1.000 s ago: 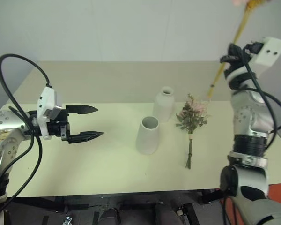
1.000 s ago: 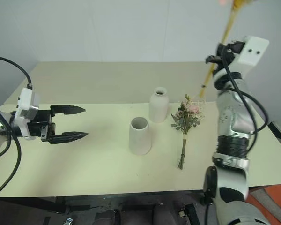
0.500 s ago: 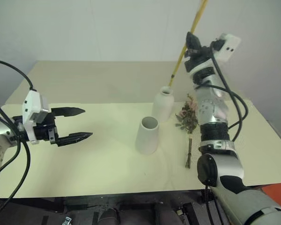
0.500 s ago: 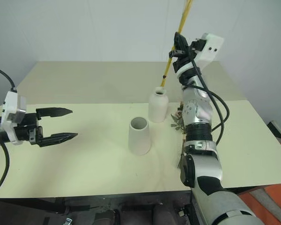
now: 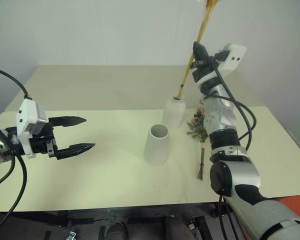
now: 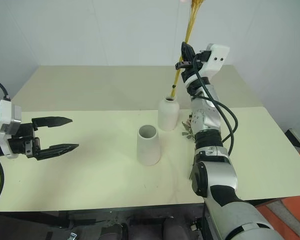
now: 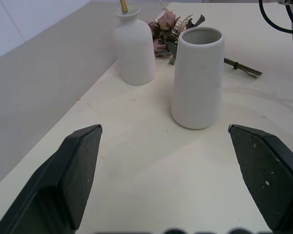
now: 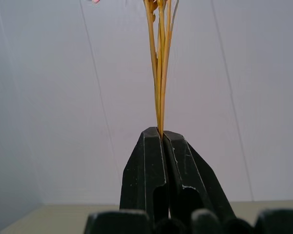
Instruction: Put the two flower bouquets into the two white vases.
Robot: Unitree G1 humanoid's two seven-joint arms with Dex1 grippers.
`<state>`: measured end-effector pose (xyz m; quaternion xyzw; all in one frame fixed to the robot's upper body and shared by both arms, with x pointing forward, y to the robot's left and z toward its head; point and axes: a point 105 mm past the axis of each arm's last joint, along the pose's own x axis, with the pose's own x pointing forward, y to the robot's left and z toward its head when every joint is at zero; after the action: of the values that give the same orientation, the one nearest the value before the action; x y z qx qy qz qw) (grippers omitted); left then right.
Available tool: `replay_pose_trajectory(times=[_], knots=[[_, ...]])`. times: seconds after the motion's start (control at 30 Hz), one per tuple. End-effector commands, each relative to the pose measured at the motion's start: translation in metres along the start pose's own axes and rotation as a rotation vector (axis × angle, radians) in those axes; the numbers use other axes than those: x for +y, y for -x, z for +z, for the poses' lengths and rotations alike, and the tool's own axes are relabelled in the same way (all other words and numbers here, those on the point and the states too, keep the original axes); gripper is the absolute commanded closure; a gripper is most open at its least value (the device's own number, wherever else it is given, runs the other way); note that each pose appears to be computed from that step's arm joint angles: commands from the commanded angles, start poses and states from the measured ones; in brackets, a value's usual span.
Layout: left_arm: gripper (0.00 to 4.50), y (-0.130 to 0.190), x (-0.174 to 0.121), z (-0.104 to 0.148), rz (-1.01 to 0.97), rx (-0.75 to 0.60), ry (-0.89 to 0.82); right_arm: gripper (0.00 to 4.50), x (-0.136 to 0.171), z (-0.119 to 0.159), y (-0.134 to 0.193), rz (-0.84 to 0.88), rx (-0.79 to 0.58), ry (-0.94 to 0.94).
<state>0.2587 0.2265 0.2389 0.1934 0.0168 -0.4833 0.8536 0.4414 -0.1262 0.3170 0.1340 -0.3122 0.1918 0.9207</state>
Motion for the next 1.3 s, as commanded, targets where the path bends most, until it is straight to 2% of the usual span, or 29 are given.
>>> replay_pose_trajectory(times=[0.03,0.17,0.27,0.5,0.63,0.77,0.87,0.97,1.0,1.1,1.17,1.3], knots=[[0.0,0.004,0.001,0.013,0.006,-0.015,-0.051,4.48,0.006,0.01,0.001,0.025,-0.051,0.045],[0.0,0.004,0.001,0.013,0.004,-0.016,-0.05,4.48,0.008,0.006,0.006,0.025,-0.046,0.049],[0.0,0.003,0.002,0.012,0.002,-0.015,-0.049,3.77,0.009,0.004,0.011,0.035,-0.044,0.044],[0.0,0.002,0.004,0.012,0.0,-0.02,-0.054,1.38,0.026,0.007,0.025,0.114,-0.045,0.069],[0.0,-0.001,0.005,0.013,0.0,-0.025,-0.059,0.04,0.01,0.009,0.045,0.043,0.032,0.193],[0.0,0.0,0.003,0.012,0.001,-0.022,-0.06,0.04,-0.028,0.026,0.077,-0.082,0.275,0.384],[0.0,0.001,0.001,0.01,0.005,-0.022,-0.054,0.04,-0.044,0.043,0.104,-0.137,0.511,0.494],[0.0,-0.001,0.001,0.008,-0.002,-0.025,-0.047,0.04,-0.057,0.047,0.136,-0.171,0.802,0.567],[0.0,-0.003,0.001,0.007,-0.01,-0.029,-0.044,0.04,-0.064,0.044,0.148,-0.23,0.911,0.559],[0.0,-0.01,0.002,0.007,-0.031,-0.041,-0.047,0.04,-0.07,0.032,0.174,-0.325,1.101,0.448],[0.0,-0.014,0.003,0.007,-0.039,-0.049,-0.053,0.04,-0.068,0.021,0.189,-0.338,1.165,0.389],[0.0,-0.016,0.005,0.009,-0.052,-0.052,-0.062,0.04,-0.06,-0.008,0.21,-0.355,1.191,0.239]])
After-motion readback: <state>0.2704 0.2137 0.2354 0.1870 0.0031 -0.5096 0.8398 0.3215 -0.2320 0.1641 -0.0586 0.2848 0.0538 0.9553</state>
